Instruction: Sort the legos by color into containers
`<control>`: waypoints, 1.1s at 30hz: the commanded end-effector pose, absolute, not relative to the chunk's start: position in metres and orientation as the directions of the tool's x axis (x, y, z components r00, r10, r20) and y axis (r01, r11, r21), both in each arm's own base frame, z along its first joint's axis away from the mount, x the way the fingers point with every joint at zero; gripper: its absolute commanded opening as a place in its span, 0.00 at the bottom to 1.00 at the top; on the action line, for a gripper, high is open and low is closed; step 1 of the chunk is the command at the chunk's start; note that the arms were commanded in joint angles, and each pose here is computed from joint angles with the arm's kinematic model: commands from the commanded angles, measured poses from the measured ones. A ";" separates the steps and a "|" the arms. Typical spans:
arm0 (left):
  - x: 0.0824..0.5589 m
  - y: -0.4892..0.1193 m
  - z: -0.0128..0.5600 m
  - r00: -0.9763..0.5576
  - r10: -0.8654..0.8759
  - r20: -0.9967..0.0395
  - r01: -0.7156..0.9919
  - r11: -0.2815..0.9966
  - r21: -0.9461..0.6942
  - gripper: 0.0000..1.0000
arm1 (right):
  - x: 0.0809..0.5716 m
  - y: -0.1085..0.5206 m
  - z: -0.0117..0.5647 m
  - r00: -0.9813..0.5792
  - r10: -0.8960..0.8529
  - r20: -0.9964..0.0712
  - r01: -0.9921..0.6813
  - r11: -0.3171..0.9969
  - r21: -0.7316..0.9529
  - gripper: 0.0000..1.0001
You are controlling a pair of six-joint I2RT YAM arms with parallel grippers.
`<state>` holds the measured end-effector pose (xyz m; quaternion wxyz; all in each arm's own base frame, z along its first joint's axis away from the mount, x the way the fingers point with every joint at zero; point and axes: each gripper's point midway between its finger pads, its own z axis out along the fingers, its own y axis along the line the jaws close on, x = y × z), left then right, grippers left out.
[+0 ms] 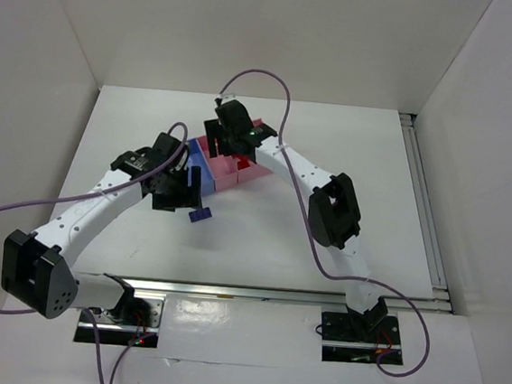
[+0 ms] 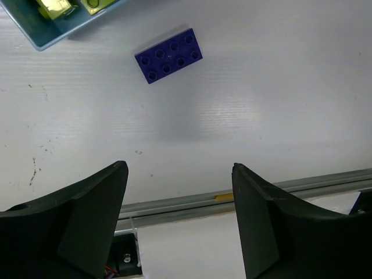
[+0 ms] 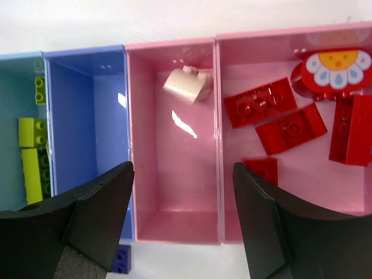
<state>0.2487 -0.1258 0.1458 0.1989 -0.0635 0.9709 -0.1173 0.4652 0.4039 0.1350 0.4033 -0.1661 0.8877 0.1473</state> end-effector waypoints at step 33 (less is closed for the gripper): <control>0.310 -0.169 0.021 -0.926 0.179 -0.333 0.196 0.980 -0.018 0.84 | 0.432 0.219 0.188 -0.582 0.057 -0.811 -0.116 0.982 0.152 0.77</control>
